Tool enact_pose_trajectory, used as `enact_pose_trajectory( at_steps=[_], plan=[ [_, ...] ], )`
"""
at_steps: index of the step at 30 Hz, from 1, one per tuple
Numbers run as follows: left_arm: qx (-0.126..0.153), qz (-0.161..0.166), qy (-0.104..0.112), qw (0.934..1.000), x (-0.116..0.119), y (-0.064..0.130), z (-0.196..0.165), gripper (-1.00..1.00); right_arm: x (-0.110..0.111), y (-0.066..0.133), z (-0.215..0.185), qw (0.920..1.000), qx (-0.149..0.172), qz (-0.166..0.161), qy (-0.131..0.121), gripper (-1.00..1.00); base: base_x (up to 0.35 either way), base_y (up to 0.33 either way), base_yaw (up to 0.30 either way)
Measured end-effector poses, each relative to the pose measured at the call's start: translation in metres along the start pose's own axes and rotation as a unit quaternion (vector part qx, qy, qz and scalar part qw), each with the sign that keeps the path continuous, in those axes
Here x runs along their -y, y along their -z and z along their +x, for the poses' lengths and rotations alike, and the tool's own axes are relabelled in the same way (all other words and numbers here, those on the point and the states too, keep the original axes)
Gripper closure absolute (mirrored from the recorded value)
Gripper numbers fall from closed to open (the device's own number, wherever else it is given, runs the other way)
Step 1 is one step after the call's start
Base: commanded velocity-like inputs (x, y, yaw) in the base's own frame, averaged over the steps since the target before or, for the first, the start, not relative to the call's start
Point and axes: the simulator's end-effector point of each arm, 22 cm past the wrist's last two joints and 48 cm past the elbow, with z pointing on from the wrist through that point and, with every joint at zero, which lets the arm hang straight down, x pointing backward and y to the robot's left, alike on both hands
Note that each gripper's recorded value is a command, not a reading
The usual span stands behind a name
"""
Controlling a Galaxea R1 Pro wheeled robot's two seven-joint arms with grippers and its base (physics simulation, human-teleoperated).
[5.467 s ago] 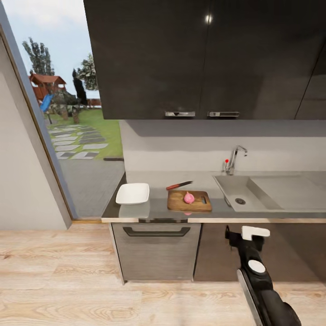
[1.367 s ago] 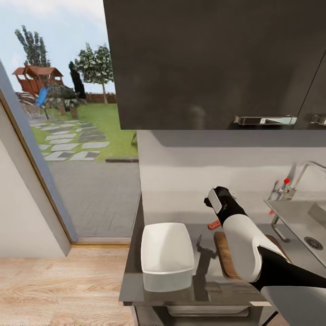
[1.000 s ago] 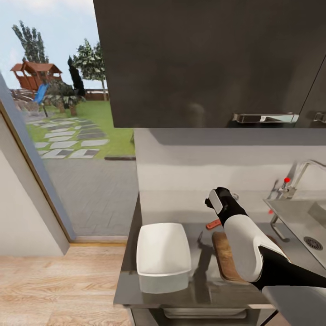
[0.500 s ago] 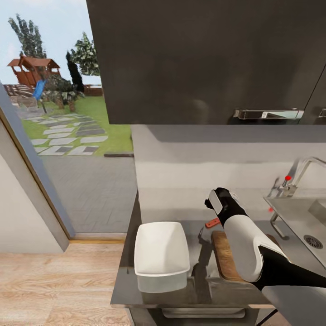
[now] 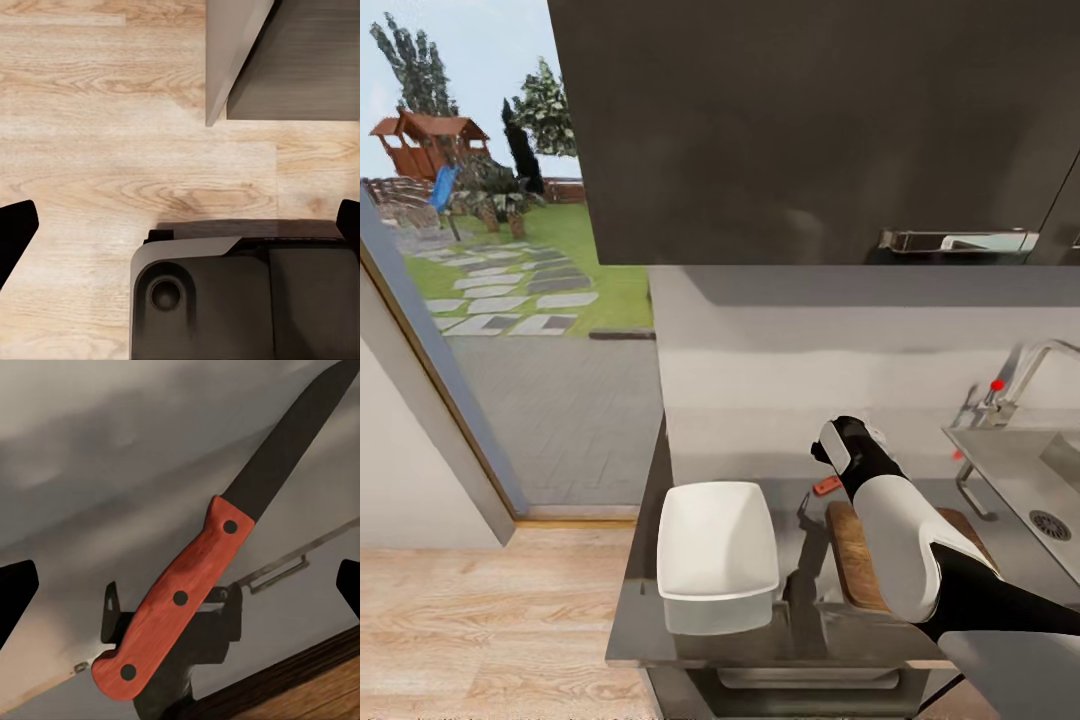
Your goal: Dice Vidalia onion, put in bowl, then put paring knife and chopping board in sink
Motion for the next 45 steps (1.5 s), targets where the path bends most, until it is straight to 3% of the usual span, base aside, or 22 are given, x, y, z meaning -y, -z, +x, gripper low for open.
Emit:
enact_pose_trajectory(
  at_steps=[45],
  plan=[
    [-0.043,0.001,0.001,0.9991,0.003,0.002,0.034,-1.00,0.000,-0.038,0.032,0.9993,-0.033,0.012,0.011,-1.00,0.000,0.000,0.000]
  ],
)
